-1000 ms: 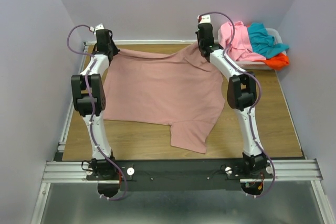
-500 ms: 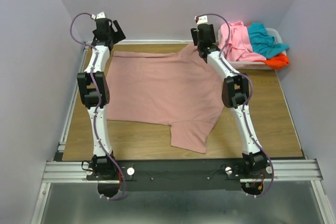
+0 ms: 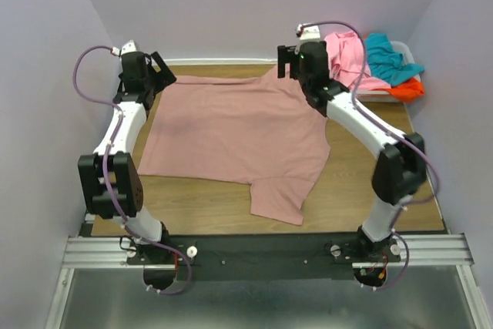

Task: Fold and stack the t-shirts
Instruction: Flatten the tshirt out

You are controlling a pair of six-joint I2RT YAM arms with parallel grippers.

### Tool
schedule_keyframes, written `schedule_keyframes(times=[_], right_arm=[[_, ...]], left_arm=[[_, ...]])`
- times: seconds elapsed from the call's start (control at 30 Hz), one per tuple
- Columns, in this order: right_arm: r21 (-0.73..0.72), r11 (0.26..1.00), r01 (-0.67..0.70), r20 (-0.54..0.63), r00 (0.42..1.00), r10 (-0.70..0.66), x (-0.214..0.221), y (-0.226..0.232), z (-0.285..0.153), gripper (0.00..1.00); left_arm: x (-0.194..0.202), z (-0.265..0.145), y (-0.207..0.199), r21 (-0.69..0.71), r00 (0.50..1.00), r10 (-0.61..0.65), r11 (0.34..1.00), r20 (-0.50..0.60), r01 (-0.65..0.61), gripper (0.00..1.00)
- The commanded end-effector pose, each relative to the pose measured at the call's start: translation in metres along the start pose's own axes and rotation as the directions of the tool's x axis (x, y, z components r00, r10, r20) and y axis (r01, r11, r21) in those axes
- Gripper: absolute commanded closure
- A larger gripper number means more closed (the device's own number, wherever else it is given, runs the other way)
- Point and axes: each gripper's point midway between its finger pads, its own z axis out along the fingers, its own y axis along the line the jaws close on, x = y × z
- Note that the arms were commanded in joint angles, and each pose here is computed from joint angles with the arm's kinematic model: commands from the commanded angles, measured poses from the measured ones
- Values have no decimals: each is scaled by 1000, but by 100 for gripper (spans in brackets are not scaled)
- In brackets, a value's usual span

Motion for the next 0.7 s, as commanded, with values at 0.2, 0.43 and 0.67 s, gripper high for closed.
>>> schedule_keyframes(times=[0.2, 0.43, 0.67], right_arm=[[-180, 894, -410, -459, 839, 292, 167, 65, -144, 0], [-49, 929, -368, -579, 768, 274, 245, 54, -149, 0], [57, 939, -339, -628, 719, 298, 279, 35, -133, 0]], left_arm=[[128, -78, 70, -157, 976, -185, 974, -116, 166, 1], [170, -95, 89, -207, 954, -253, 954, -160, 218, 2], [179, -122, 121, -346, 954, -284, 908, -91, 237, 2]])
